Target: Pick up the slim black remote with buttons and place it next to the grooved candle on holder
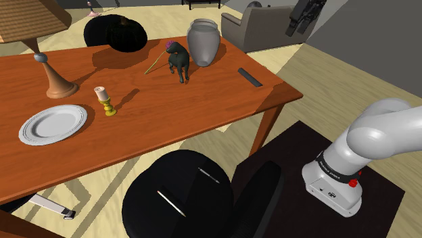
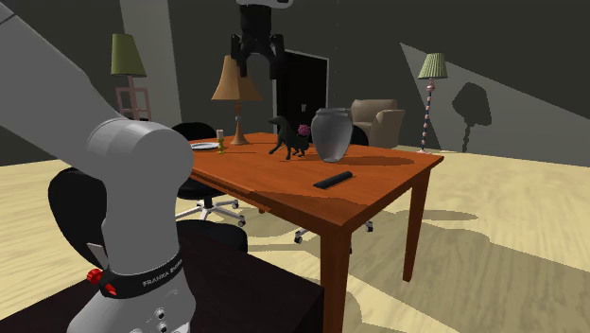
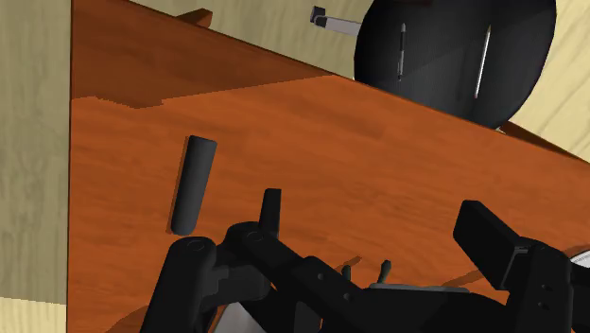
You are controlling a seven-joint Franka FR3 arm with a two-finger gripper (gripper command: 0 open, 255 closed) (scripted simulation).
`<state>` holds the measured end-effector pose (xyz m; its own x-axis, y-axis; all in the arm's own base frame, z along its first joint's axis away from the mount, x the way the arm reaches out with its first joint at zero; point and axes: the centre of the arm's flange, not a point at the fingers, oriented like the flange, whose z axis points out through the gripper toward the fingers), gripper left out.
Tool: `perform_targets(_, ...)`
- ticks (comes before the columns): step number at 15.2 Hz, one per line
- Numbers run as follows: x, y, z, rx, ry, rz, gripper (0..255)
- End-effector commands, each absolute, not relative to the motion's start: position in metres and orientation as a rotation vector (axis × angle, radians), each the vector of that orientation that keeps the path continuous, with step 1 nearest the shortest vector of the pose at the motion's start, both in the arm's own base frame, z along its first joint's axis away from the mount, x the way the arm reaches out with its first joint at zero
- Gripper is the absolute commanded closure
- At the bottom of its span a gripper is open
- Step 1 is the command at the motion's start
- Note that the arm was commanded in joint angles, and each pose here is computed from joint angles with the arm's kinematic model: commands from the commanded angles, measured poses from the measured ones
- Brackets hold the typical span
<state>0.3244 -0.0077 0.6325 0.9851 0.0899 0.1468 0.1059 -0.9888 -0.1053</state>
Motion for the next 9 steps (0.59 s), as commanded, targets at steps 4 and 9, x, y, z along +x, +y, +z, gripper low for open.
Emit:
perform_targets(4, 0.347, -0.014, 0.602, -3.035, -0.108, -0.229, 0)
perform_targets(9, 0.384, -0.026, 0.552, -3.063, -0.038, -0.252, 0)
